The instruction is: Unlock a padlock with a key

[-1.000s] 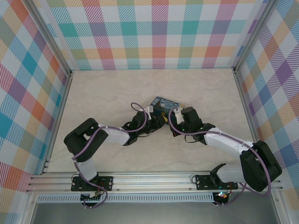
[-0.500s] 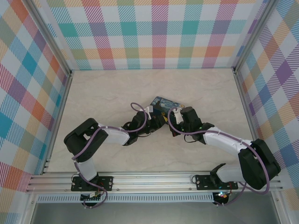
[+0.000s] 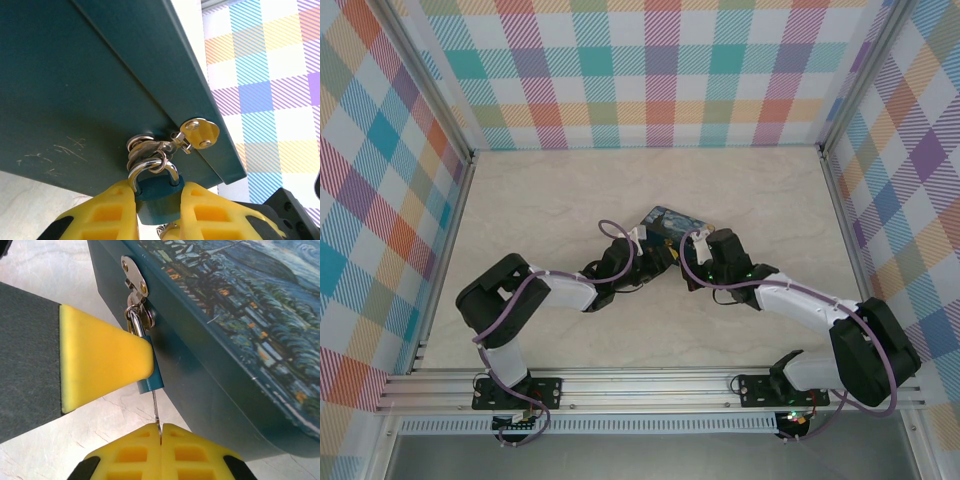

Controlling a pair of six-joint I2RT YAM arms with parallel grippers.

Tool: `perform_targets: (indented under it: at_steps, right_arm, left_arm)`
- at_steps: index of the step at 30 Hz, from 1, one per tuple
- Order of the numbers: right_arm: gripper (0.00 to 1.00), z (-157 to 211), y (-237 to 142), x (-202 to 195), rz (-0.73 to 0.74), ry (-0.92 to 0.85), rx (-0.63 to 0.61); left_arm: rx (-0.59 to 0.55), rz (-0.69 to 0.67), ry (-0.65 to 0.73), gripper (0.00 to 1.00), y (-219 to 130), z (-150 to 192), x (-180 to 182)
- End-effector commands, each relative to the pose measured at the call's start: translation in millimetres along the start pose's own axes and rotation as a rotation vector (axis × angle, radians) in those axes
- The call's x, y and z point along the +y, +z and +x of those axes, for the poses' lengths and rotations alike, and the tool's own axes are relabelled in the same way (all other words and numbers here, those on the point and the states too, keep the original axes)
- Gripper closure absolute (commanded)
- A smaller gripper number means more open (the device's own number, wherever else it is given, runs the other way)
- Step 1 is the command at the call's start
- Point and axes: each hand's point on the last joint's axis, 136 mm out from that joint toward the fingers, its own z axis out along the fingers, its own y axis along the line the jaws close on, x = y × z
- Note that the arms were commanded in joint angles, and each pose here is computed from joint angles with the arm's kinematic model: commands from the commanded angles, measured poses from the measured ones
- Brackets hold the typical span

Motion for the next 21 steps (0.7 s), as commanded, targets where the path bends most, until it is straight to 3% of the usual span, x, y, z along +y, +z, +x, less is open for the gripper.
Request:
perform_targets:
  at_steps: [1, 9, 21]
  right_arm:
    - [0.95, -37.4, -8.6, 11.7, -0.038, -0.008, -0.165]
    - [0.95, -54.8, -13.2, 15.8, -0.054, -0.049, -0.246]
    - [0.95, -56.6, -19.6, 9.9, -0.031, -0.069, -0.265]
  left_arm:
    - [0.015, 0.063, -0.003, 0.85, -6.5, 6.2, -22.7]
    - [0.021, 0.054, -0.009, 0.86, -6.9, 8.7, -21.7]
    - [0.024, 0.048, -0.015, 0.86, -5.8, 10.7, -18.6]
